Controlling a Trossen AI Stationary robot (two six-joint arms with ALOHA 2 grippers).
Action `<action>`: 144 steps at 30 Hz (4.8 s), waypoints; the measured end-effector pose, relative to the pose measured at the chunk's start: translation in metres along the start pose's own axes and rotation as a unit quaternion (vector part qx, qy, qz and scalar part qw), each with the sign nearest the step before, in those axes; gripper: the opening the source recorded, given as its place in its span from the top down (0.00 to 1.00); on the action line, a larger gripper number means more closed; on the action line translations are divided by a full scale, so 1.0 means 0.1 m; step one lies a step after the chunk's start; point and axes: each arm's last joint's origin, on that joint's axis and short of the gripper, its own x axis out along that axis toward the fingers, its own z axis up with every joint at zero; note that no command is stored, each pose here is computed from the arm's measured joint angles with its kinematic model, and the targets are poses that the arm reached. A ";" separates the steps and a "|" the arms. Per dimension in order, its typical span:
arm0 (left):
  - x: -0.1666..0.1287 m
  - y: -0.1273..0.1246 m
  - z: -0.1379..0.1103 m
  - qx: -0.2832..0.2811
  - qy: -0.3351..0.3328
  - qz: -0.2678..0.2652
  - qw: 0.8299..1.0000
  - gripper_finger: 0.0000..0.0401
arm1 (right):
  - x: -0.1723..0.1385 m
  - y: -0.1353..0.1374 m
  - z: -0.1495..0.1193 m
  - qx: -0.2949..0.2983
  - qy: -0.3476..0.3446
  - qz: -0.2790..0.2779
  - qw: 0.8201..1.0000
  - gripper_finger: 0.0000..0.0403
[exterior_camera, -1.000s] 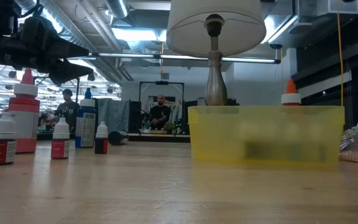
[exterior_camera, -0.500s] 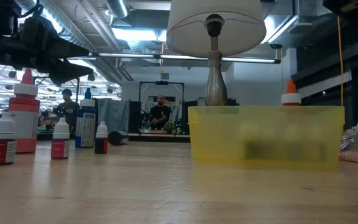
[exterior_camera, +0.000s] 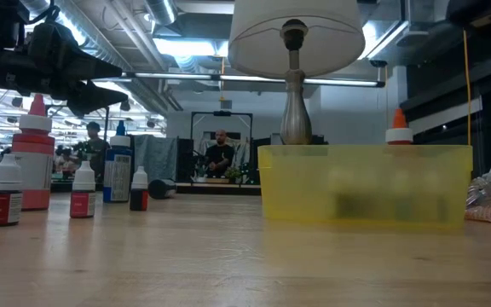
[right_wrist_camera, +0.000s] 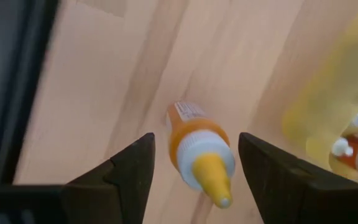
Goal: Pick & Place food coloring
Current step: Put the yellow food coloring bottle into the yellow bin, then put the red food coloring bottle into the yellow bin
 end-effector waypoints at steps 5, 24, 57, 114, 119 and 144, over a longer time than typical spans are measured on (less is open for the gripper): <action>0.00 0.00 0.00 0.000 0.000 0.000 1.000 0.03 | 0.00 0.00 -0.01 0.009 0.003 -0.001 1.000 0.45; 0.00 0.00 0.00 0.000 0.000 0.000 1.000 0.03 | -0.04 -0.02 -0.02 0.035 0.013 -0.006 0.999 0.70; 0.00 0.00 0.00 0.000 0.000 0.000 1.000 0.03 | -0.68 -1.23 0.49 0.243 -0.028 -0.036 0.969 0.68; 0.00 0.00 0.00 0.000 0.000 0.000 1.000 0.03 | 0.12 -1.72 0.09 0.415 0.043 -0.132 0.899 0.50; 0.00 0.00 0.00 0.000 0.000 0.000 1.000 0.03 | 0.04 -1.74 0.15 0.413 0.029 -0.131 0.901 0.50; 0.00 0.00 0.00 0.000 0.000 0.000 1.000 0.03 | -0.95 -1.36 0.39 0.374 -0.129 -0.146 0.907 0.35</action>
